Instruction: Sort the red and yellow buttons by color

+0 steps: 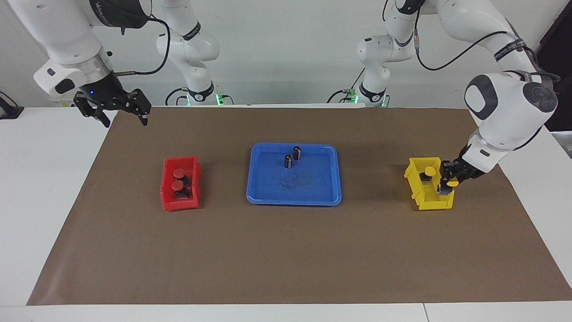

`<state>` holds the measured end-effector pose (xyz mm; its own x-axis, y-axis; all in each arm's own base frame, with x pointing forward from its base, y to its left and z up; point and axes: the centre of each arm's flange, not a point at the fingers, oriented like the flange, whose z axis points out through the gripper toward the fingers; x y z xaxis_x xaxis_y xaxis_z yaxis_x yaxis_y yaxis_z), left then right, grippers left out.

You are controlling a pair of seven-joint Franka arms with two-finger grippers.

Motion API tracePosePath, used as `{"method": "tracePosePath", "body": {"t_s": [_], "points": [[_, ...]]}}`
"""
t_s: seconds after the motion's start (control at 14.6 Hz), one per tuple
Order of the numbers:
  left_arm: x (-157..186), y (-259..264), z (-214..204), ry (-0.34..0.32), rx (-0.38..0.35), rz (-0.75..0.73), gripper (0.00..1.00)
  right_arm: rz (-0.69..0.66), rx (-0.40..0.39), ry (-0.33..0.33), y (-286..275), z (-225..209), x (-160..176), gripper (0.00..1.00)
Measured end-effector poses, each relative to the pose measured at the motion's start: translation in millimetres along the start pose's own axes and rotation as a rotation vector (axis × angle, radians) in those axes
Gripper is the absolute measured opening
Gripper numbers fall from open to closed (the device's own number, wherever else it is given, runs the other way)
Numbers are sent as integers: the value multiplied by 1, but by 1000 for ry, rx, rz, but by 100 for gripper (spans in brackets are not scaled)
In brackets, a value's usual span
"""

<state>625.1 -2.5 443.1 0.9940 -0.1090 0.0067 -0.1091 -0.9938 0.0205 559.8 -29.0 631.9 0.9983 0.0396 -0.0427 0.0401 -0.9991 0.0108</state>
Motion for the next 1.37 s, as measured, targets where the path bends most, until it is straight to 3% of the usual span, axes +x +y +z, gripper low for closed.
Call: {"method": "tracePosePath", "body": {"t_s": [0.82, 1.37], "points": [[-27, -16, 73, 19, 4, -95, 41, -6, 0, -5, -4, 1, -5, 100], [-30, -15, 80, 11, 3, -119, 44, -6, 0, -9, -4, 2, -7, 100]]}}
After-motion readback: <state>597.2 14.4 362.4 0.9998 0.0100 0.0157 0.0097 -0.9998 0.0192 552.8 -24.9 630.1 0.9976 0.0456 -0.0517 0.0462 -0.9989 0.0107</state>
